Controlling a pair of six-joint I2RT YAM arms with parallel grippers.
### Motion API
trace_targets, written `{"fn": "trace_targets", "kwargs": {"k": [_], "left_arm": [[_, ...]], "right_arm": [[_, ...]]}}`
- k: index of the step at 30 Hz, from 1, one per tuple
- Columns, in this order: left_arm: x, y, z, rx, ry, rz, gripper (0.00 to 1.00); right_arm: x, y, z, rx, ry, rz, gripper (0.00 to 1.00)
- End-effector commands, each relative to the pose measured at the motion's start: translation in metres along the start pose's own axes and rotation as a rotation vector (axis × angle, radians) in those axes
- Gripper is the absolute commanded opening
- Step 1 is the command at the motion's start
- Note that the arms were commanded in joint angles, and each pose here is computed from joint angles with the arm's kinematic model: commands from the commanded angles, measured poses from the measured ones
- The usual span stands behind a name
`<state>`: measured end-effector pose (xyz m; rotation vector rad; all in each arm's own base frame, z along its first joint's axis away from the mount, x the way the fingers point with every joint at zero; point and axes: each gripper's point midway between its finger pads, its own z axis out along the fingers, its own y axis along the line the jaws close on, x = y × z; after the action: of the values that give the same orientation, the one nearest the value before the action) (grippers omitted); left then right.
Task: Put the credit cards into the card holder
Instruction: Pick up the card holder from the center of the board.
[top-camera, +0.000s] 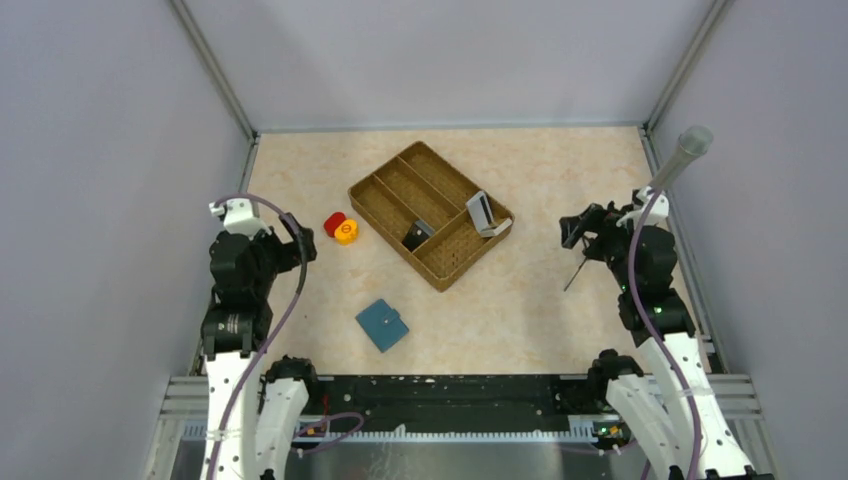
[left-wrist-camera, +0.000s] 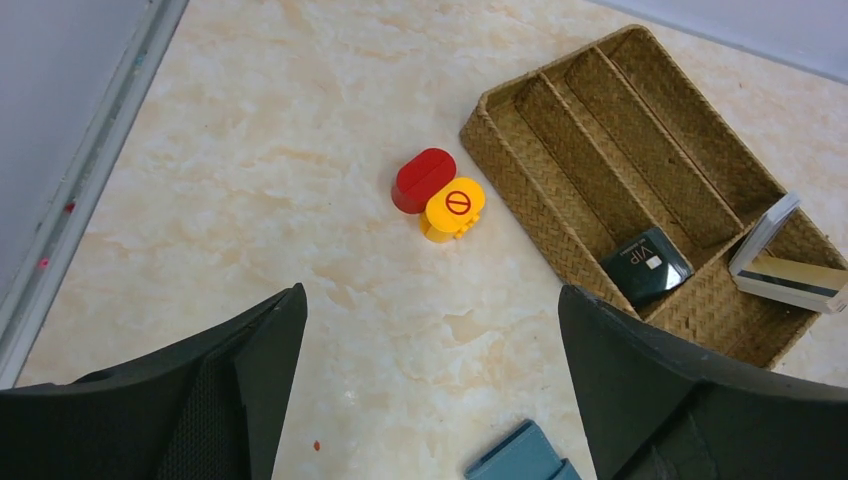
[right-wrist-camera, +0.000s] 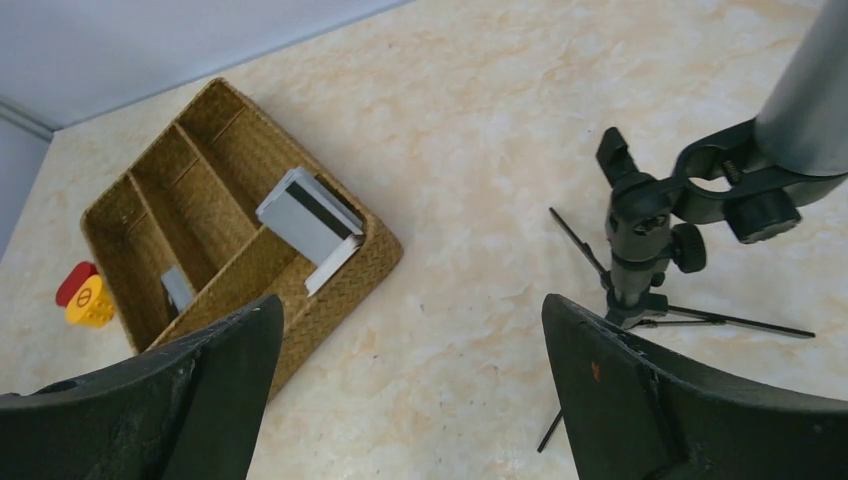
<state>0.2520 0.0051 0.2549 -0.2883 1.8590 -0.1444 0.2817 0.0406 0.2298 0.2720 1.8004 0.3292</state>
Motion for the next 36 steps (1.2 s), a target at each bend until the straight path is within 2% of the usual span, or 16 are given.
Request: {"fn": "trace_targets", "kwargs": {"k": [1, 4, 8, 14, 17, 21, 26, 30, 33, 36], "left_arm": [[0.003, -0.008, 0.006, 0.038, 0.025, -0.042, 0.99], [0.034, -0.002, 0.018, -0.002, 0.144, -0.111, 0.99], [0.079, -0.036, 0.024, 0.165, 0.355, -0.206, 0.99], [0.145, -0.094, 0.011, 0.294, 0.480, -0.259, 0.99], [0.177, -0.100, 0.006, 0.294, 0.546, -0.324, 0.99], [0.210, -0.094, 0.001, 0.260, 0.604, -0.440, 0.99], [0.225, -0.079, -0.002, 0.204, 0.586, -0.492, 0.99], [0.242, -0.081, -0.005, 0.209, 0.635, -0.545, 0.91], [0.251, -0.076, -0.008, 0.169, 0.678, -0.539, 0.89], [0.248, -0.064, -0.009, 0.110, 0.669, -0.488, 0.93]], "right_arm": [[-0.013, 0.033, -0.005, -0.174, -0.021, -0.029, 0.99], [-0.002, 0.047, -0.003, -0.263, 0.025, -0.025, 0.99], [0.015, 0.077, -0.004, -0.390, 0.114, -0.032, 0.97], [0.058, 0.143, -0.024, -0.562, 0.252, -0.063, 0.86], [0.094, 0.177, -0.044, -0.644, 0.353, -0.083, 0.79], [0.135, 0.206, -0.066, -0.702, 0.430, -0.115, 0.73], [0.176, 0.243, -0.081, -0.784, 0.504, -0.119, 0.67], [0.203, 0.261, -0.078, -0.827, 0.558, -0.066, 0.63], [0.220, 0.274, -0.074, -0.851, 0.587, -0.065, 0.59], [0.241, 0.281, -0.070, -0.852, 0.623, -0.096, 0.56]]}}
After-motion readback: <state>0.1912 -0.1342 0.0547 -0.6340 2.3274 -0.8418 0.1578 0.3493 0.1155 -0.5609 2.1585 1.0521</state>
